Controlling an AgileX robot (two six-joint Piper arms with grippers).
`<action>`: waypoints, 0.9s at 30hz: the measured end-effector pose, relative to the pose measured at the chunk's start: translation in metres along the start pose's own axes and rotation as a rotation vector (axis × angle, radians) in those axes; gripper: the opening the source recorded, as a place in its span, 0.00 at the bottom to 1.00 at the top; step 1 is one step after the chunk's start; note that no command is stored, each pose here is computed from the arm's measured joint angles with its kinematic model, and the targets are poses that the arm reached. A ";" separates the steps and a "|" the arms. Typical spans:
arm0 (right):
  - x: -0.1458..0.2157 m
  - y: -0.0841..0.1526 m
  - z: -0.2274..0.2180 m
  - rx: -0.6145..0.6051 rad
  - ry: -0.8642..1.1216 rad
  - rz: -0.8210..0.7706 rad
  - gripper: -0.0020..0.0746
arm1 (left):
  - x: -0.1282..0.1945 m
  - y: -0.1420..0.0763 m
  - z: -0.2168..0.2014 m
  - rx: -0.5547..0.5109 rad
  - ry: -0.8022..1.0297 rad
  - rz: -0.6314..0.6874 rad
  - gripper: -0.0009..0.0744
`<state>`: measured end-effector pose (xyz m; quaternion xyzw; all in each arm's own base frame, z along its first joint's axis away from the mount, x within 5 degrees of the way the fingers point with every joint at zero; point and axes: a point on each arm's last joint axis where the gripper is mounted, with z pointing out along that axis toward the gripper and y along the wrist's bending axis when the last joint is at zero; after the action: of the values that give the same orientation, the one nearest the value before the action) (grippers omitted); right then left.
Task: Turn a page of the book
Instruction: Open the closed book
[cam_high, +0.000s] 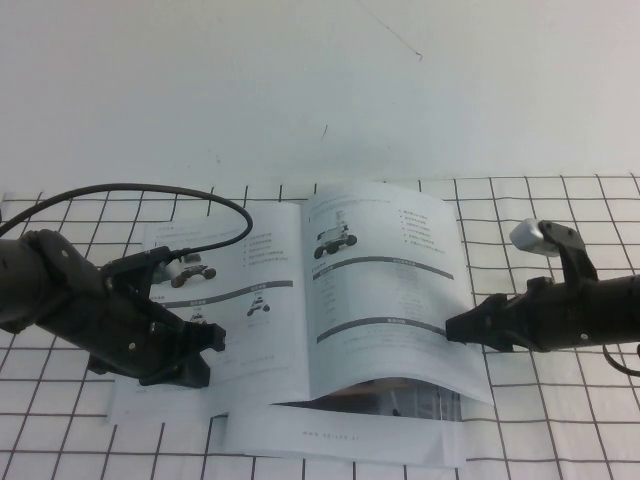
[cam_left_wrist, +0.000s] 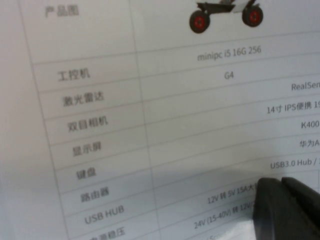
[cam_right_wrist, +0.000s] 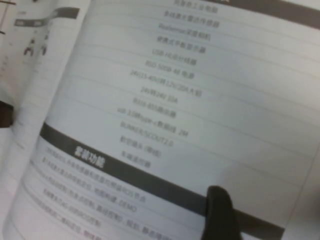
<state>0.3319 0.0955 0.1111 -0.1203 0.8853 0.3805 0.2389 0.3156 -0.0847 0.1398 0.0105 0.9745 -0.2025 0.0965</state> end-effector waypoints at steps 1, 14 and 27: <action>0.000 0.001 0.000 -0.013 -0.007 0.001 0.58 | 0.000 0.000 0.000 0.000 0.000 0.000 0.01; -0.008 0.016 -0.001 -0.180 -0.096 -0.043 0.58 | 0.000 0.000 0.000 0.000 0.000 0.000 0.01; -0.017 0.009 -0.028 0.099 -0.048 -0.147 0.58 | 0.000 0.000 0.000 0.000 0.000 0.006 0.01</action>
<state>0.3335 0.0816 0.1422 -0.1636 0.8860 0.3203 0.2928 0.3156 -0.0846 0.1398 0.0135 0.9745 -0.2020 0.0970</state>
